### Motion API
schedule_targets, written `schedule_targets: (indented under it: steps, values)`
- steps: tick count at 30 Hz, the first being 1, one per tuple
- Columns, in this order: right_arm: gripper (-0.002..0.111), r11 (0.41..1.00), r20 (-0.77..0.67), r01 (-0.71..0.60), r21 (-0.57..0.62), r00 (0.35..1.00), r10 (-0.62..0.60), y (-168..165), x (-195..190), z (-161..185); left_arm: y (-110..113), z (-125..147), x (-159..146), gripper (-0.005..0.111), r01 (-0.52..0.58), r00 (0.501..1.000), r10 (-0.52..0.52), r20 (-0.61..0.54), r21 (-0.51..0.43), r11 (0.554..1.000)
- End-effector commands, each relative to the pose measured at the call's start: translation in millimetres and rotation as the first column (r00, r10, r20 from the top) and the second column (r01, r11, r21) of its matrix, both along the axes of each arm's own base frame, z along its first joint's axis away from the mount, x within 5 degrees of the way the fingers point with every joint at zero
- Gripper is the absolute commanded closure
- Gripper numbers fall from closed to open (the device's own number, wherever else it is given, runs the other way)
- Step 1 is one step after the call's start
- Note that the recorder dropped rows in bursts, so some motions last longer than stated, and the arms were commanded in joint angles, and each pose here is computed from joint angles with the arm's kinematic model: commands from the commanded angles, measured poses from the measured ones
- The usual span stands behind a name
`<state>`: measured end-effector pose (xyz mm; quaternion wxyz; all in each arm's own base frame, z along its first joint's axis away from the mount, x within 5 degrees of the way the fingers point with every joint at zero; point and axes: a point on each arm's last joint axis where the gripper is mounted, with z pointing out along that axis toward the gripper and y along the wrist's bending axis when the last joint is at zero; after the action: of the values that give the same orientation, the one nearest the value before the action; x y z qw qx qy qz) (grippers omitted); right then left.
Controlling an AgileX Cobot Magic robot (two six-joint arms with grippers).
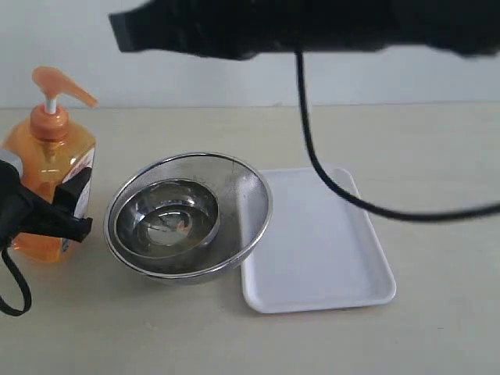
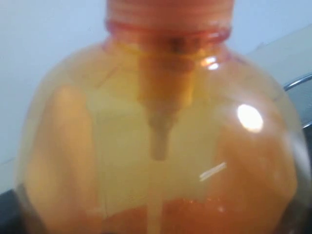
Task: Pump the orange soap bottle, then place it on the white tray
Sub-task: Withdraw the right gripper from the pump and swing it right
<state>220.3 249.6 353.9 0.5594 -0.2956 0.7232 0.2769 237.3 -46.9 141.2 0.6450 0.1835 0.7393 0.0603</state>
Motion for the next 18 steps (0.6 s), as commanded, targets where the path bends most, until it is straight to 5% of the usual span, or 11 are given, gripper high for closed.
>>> schedule_targets:
  steps: [1,9,18]
  values:
    - [0.108,0.992,0.161,0.084,0.093,0.982,-0.098,-36,-20,-18,-2,-2,0,0.102,-0.002,1.000,0.001,-0.024,-0.037,0.999]
    - [0.108,0.981,0.221,0.150,0.126,0.959,-0.175,-78,-48,-61,-2,-1,0,0.102,-0.002,1.000,0.001,-0.020,-0.043,0.999]
    - [0.108,0.979,-0.086,0.201,0.030,0.977,-0.197,-90,-58,-102,-2,0,0,0.102,-0.002,1.000,0.002,-0.013,-0.045,0.999]
